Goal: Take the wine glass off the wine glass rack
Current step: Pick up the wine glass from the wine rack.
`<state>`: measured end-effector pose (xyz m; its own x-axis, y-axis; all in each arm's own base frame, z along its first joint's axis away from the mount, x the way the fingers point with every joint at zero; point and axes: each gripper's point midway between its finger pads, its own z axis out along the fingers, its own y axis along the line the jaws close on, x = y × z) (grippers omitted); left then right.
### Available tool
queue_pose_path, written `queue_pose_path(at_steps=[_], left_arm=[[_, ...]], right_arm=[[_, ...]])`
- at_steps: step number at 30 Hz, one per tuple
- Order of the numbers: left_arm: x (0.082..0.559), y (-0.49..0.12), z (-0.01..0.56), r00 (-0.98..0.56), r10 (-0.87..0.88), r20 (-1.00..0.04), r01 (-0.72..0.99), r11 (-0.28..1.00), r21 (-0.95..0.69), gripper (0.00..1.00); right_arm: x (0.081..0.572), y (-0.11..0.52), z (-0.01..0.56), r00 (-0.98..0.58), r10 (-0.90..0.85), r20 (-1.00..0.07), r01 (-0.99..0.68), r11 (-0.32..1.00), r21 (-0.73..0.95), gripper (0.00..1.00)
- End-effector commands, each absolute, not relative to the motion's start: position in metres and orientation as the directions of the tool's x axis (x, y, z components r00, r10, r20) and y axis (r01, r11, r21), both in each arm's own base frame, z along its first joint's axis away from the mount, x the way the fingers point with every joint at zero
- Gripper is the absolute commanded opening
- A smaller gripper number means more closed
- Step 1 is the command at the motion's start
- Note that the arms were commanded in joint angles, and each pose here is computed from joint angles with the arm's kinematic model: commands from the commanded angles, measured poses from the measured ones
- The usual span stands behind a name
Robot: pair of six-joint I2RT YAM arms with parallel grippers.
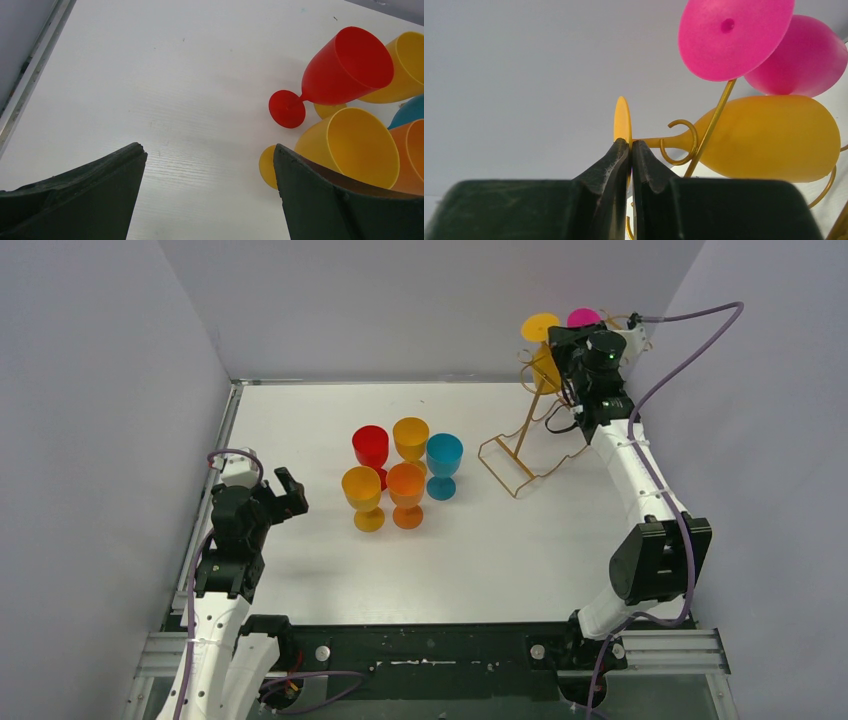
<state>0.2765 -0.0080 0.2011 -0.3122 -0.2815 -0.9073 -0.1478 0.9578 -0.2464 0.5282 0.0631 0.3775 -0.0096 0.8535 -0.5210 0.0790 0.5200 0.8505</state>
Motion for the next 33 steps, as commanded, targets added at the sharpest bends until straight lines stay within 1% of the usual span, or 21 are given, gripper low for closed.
queue_pose_path(at_steps=[1,11,15,19,26,33], left_arm=[[0.281,-0.008,0.213,-0.272,-0.273,-0.923,-0.128,0.961,-0.247,0.97],[0.281,-0.009,0.212,-0.275,-0.273,-0.922,-0.121,0.961,-0.248,0.97],[0.281,-0.01,0.212,-0.278,-0.273,-0.921,-0.121,0.961,-0.248,0.97],[0.282,-0.011,0.212,-0.279,-0.273,-0.921,-0.117,0.961,-0.25,0.97],[0.282,-0.009,0.212,-0.278,-0.272,-0.921,-0.122,0.961,-0.247,0.97],[0.282,-0.012,0.212,-0.284,-0.265,-0.921,-0.106,0.964,-0.245,0.97]], right_arm=[[0.529,0.068,0.407,0.021,0.83,-0.558,0.019,0.557,0.83,0.0],[0.52,0.106,0.416,-0.138,0.807,-0.574,-0.143,0.557,0.818,0.0],[0.52,0.126,0.417,-0.222,0.746,-0.628,-0.227,0.587,0.777,0.0],[0.516,0.139,0.418,-0.275,0.701,-0.658,-0.291,0.591,0.752,0.0],[0.505,0.164,0.43,-0.344,0.649,-0.679,-0.41,0.546,0.73,0.0],[0.488,0.191,0.455,-0.334,0.569,-0.751,-0.553,0.527,0.645,0.0]])
